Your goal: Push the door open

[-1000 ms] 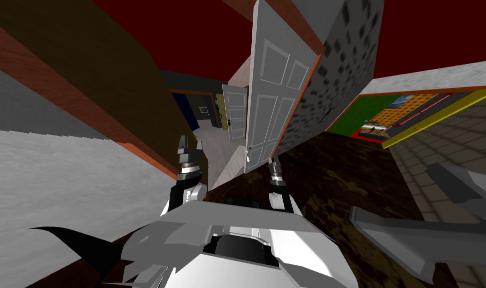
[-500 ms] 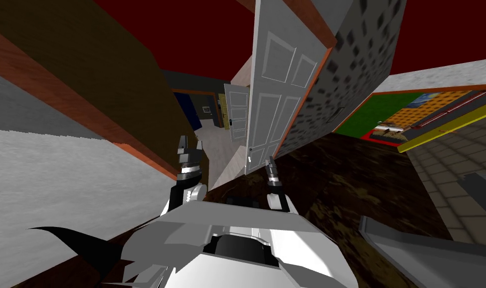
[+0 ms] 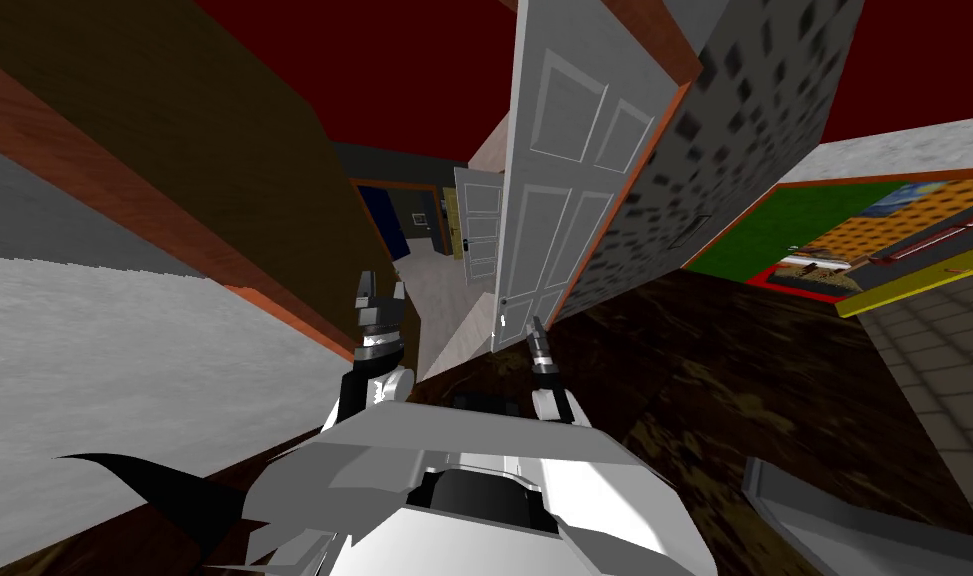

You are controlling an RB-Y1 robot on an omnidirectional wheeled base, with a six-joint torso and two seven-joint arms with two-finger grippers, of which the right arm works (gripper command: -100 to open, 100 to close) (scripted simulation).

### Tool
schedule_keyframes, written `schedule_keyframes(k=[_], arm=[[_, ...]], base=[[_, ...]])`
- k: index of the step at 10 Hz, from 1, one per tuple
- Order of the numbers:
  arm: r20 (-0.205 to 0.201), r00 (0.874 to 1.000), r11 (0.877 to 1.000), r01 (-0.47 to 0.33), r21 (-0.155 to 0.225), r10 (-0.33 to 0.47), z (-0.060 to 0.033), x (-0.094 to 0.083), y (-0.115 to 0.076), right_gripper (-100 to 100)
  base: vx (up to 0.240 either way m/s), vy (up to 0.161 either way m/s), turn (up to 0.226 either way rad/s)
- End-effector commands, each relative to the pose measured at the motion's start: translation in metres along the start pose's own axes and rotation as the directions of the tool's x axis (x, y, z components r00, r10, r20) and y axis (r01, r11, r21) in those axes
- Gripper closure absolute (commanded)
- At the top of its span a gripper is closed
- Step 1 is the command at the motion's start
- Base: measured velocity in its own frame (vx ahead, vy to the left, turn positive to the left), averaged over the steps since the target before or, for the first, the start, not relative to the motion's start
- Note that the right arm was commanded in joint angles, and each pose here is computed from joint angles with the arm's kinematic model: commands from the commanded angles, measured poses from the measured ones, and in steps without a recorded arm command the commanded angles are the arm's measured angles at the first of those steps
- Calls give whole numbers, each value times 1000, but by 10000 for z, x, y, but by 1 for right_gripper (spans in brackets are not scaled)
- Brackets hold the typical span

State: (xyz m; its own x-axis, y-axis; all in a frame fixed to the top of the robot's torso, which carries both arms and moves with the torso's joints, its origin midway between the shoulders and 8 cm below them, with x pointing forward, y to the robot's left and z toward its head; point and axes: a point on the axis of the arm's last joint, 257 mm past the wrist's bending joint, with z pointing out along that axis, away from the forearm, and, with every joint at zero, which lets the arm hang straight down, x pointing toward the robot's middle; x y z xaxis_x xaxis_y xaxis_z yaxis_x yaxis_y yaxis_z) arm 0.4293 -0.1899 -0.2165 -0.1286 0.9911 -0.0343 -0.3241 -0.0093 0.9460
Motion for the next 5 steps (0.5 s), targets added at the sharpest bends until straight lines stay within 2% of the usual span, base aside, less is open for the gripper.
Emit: schedule_keyframes(k=[1, 3, 4, 5], arm=[[-5, 1000, 1000, -4, 11, 4, -3, 19, -77, -100], [-26, 1000, 999, -16, 43, 17, -38, 86, -265, -100], [-25, 1000, 999, -15, 49, 17, -50, 85, -291, -100], [-35, 999, 997, -20, 68, 23, -77, 115, -395, -100]], base=[[42, -28, 39], [51, -31, 100], [52, -34, 43], [46, -30, 55]])
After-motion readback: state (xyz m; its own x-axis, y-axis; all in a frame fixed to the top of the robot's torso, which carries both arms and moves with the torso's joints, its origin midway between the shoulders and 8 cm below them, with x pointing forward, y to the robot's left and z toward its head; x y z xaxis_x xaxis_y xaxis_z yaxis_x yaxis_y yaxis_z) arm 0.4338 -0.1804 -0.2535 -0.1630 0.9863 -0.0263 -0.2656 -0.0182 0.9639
